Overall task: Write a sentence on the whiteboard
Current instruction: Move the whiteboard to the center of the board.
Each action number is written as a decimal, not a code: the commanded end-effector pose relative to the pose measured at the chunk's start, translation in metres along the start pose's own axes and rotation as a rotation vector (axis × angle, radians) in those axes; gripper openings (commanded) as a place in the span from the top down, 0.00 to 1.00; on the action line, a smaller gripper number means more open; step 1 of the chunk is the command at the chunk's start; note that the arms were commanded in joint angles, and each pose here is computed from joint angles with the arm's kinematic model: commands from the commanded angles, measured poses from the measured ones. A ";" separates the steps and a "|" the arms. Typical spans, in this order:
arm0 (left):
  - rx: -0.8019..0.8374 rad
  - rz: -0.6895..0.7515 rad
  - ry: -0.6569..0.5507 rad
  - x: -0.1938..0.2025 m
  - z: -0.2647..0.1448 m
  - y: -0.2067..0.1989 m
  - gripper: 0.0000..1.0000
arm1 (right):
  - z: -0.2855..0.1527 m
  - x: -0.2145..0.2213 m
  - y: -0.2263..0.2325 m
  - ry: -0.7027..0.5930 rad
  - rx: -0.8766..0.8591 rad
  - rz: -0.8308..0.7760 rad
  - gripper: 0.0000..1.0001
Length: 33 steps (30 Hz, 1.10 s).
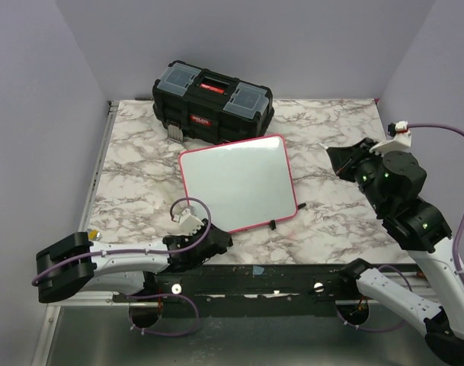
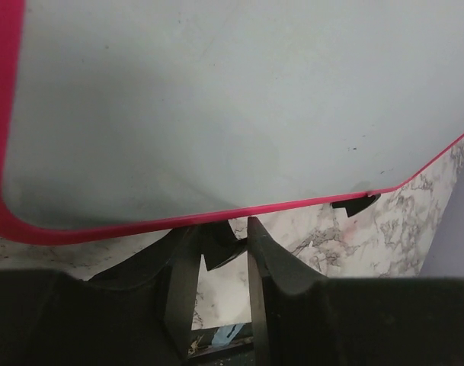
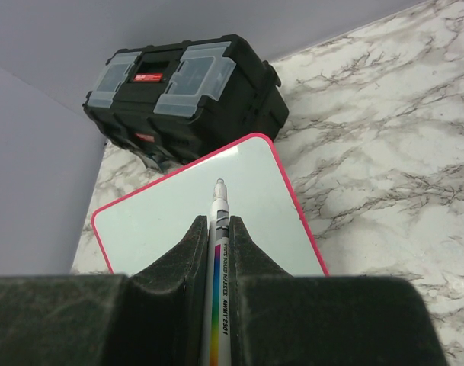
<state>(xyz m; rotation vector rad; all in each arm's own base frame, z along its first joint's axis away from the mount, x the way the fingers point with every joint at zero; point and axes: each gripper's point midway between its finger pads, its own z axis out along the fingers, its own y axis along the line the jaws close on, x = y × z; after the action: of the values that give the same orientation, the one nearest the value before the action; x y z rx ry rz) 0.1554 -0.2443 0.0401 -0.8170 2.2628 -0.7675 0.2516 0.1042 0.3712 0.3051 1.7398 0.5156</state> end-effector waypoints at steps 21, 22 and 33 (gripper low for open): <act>0.029 0.257 0.000 -0.014 -0.038 0.023 0.40 | 0.007 0.013 -0.008 0.028 0.036 0.001 0.99; 0.032 0.260 0.004 -0.014 -0.039 0.025 0.39 | 0.007 0.013 -0.008 0.027 0.036 0.001 0.99; 0.190 0.546 -0.090 -0.061 -0.097 -0.029 0.37 | 0.010 0.018 -0.007 0.039 0.019 -0.017 0.99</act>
<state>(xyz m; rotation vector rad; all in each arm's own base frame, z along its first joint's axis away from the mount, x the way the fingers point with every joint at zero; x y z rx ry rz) 0.1233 -0.2055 0.0945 -0.3323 2.2705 -0.7315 0.2561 0.1074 0.3590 0.3131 1.7705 0.5079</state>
